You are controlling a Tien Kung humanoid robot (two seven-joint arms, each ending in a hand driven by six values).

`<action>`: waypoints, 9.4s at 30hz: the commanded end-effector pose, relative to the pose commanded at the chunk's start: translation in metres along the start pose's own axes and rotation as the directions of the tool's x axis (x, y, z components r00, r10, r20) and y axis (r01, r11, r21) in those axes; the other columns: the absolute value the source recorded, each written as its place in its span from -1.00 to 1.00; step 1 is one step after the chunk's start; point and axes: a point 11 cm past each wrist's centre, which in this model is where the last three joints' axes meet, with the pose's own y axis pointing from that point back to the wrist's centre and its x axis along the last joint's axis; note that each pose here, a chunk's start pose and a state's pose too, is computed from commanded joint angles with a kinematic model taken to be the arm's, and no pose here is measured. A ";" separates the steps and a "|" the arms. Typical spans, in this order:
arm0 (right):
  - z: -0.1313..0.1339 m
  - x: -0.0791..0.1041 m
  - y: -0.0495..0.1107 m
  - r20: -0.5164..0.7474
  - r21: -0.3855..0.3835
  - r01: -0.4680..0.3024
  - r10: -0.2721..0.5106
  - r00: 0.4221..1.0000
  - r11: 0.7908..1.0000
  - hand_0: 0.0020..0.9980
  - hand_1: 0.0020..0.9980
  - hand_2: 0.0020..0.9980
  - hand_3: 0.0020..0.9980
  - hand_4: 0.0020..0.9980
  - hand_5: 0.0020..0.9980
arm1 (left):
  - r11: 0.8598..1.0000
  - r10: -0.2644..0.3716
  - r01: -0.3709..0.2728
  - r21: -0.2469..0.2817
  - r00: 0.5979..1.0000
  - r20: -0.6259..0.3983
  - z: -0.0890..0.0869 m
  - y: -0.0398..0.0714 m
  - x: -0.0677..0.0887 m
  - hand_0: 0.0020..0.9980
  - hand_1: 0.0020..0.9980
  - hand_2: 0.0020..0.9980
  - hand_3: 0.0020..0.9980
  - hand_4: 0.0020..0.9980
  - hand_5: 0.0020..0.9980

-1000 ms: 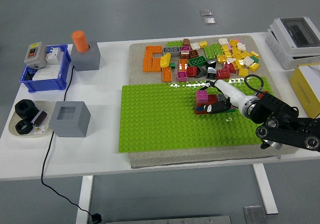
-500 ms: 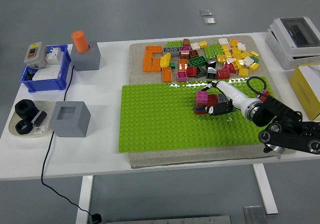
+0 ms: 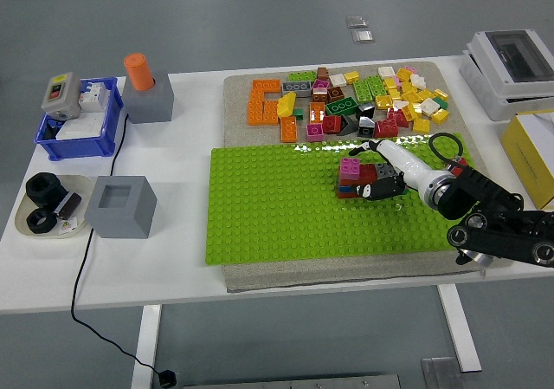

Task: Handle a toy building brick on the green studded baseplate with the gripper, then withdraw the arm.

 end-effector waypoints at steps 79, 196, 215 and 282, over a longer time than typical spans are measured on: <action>-0.026 0.016 0.031 -0.362 0.159 -0.112 0.164 0.918 0.981 1.00 1.00 1.00 0.30 0.35 -0.15 | 1.000 -0.022 0.022 -0.016 1.000 -0.016 -0.003 -0.001 -0.004 0.63 0.62 0.57 0.44 0.74 0.12; -0.003 -0.007 0.018 -0.264 0.088 -0.040 0.062 0.962 0.995 1.00 1.00 0.97 0.26 0.25 -0.18 | 0.999 -0.023 0.023 -0.030 1.000 -0.011 0.000 -0.001 -0.004 0.63 0.62 0.57 0.44 0.75 0.15; -0.006 -0.004 0.021 -0.199 0.105 -0.043 0.063 0.978 0.994 1.00 1.00 0.97 0.26 0.27 -0.19 | 0.999 -0.022 0.021 -0.028 1.000 -0.011 -0.002 -0.001 -0.003 0.63 0.62 0.57 0.44 0.75 0.15; 0.022 0.126 0.085 0.612 0.057 -0.690 0.521 0.595 0.721 0.69 0.59 0.63 0.36 0.34 -0.29 | 1.000 -0.023 0.023 0.012 0.999 -0.035 -0.016 -0.003 0.001 0.63 0.60 0.55 0.48 0.75 0.13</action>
